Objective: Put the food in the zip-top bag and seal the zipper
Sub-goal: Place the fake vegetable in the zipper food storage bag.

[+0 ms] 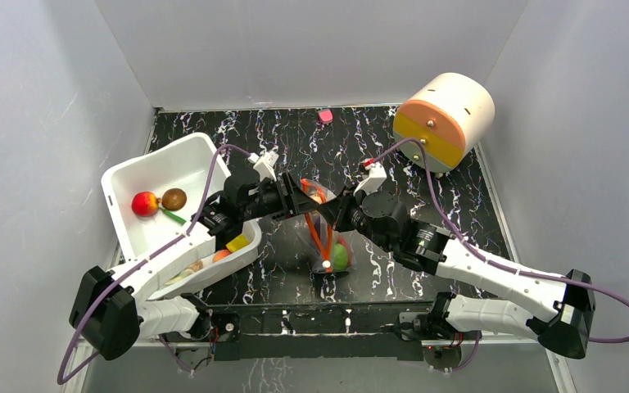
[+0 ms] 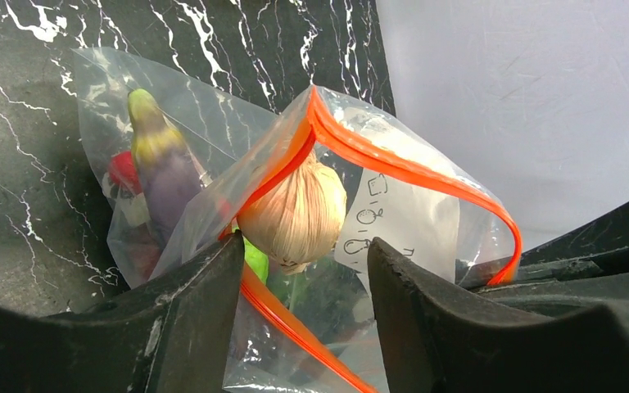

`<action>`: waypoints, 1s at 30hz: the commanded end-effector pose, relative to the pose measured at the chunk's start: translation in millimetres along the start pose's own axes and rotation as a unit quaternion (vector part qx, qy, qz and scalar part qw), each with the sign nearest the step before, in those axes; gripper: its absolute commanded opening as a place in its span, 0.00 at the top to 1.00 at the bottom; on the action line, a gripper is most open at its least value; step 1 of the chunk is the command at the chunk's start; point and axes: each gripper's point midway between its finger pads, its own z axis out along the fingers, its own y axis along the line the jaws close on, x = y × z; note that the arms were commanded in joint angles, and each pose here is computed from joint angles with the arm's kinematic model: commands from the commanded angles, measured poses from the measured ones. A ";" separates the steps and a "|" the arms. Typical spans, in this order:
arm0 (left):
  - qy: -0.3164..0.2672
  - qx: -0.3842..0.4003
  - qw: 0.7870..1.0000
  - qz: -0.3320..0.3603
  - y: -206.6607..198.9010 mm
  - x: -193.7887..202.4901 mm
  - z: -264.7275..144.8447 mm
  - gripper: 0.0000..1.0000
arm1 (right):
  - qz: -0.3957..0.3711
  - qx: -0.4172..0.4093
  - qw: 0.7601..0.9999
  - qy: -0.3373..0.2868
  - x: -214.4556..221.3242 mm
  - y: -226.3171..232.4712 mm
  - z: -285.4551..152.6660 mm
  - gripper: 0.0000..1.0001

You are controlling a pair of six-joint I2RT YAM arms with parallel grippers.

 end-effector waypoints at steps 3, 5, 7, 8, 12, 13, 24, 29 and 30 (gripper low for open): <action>-0.028 0.007 0.999 0.030 -19.5 -16.5 -14.0 0.43 | 0.018 -0.021 0.999 -0.047 -26.1 13.6 -4.3 1.00; -0.033 0.008 0.999 0.033 -22.3 -18.2 -17.4 0.43 | 0.018 -0.018 0.999 -0.048 -26.4 12.0 -4.5 1.00; -0.037 0.008 0.999 0.035 -23.5 -19.9 -19.3 0.42 | 0.018 -0.015 0.998 -0.050 -26.9 10.4 -4.8 1.00; -0.039 0.007 0.999 0.036 -24.2 -20.6 -20.8 0.42 | 0.019 -0.013 0.998 -0.052 -27.5 9.6 -4.8 1.00; -0.042 0.006 0.998 0.044 -26.3 -22.8 -24.0 0.41 | 0.018 -0.010 0.998 -0.053 -28.0 8.8 -4.8 1.00; -0.043 0.007 0.998 0.046 -27.5 -23.7 -24.9 0.42 | 0.018 -0.009 0.998 -0.053 -28.3 8.5 -4.7 1.00; -0.058 -0.042 0.995 0.075 -15.5 -29.7 -38.5 0.47 | 0.026 -0.013 0.998 -0.061 -34.0 11.4 -7.8 1.00; -0.049 -0.090 0.991 0.087 6.5 -25.9 -39.3 0.50 | 0.039 -0.022 0.997 -0.071 -40.3 15.6 -12.8 1.00; -0.047 -0.093 0.991 0.089 9.2 -24.9 -38.3 0.50 | 0.039 -0.023 0.996 -0.072 -41.0 16.0 -13.2 1.00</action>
